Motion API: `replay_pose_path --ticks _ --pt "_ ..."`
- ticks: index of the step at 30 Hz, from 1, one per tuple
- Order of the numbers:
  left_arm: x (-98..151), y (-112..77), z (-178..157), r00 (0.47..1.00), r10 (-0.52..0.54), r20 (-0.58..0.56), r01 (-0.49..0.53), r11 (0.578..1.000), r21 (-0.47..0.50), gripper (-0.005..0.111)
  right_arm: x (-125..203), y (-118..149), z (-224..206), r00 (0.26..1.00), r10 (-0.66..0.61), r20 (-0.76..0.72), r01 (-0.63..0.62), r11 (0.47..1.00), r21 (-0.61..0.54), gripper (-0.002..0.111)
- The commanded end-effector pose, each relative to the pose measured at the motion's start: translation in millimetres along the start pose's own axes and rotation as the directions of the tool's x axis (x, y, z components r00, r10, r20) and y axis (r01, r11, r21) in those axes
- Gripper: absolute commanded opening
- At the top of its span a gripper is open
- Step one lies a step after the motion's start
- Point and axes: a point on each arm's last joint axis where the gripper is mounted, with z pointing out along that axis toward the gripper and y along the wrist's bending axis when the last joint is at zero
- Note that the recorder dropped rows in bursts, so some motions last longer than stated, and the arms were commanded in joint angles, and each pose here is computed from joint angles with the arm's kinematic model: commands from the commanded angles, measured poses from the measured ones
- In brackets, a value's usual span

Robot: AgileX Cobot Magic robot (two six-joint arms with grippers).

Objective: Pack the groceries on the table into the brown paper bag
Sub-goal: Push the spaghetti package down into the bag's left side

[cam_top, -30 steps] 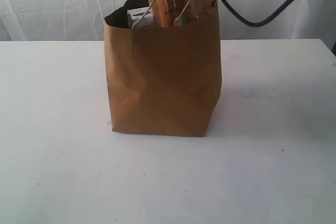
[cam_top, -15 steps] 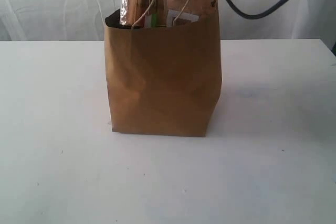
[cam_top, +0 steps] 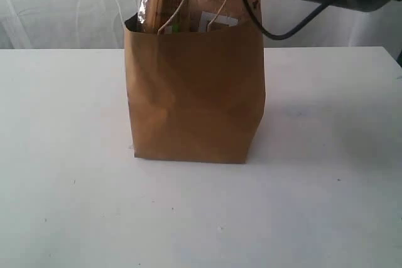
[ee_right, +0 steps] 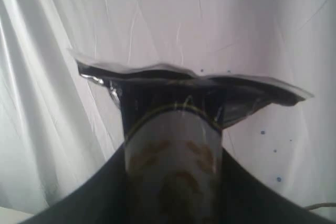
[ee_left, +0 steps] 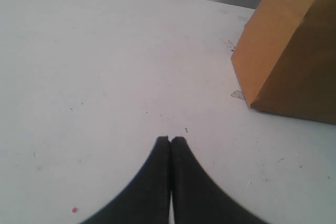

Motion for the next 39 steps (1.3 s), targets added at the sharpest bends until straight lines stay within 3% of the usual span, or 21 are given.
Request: replay_pose_path --ticks 1,14,23,31,33,39 --pt "0.8 -0.6 0.1 1.0 -0.019 0.001 0.019 1.0 0.011 0.0 -12.2 7.1 -1.1 0.996 -0.014 0.093 0.018 0.999 -0.038 0.0" --pt "0.8 -0.6 0.1 1.0 -0.019 0.001 0.019 1.0 0.011 0.0 12.6 16.0 2.5 0.999 -0.033 -0.031 0.031 0.998 -0.054 0.0" --pt "0.8 -0.6 0.1 1.0 -0.019 0.001 0.019 1.0 0.011 0.0 18.1 15.4 2.5 0.98 -0.185 -0.075 0.18 0.982 -0.062 0.0" --pt "0.8 -0.6 0.1 1.0 -0.019 0.001 0.019 1.0 0.011 0.0 27.3 13.9 3.1 0.968 -0.211 -0.139 0.203 0.977 -0.07 0.0" --pt "0.8 -0.6 0.1 1.0 -0.019 0.001 0.019 1.0 0.011 0.0 28.6 13.8 2.9 0.955 -0.257 -0.15 0.248 0.966 -0.078 0.003" --pt "0.8 -0.6 0.1 1.0 -0.019 0.001 0.019 1.0 0.011 0.0 33.1 13.3 2.1 0.929 -0.314 -0.194 0.3 0.949 -0.098 0.03"
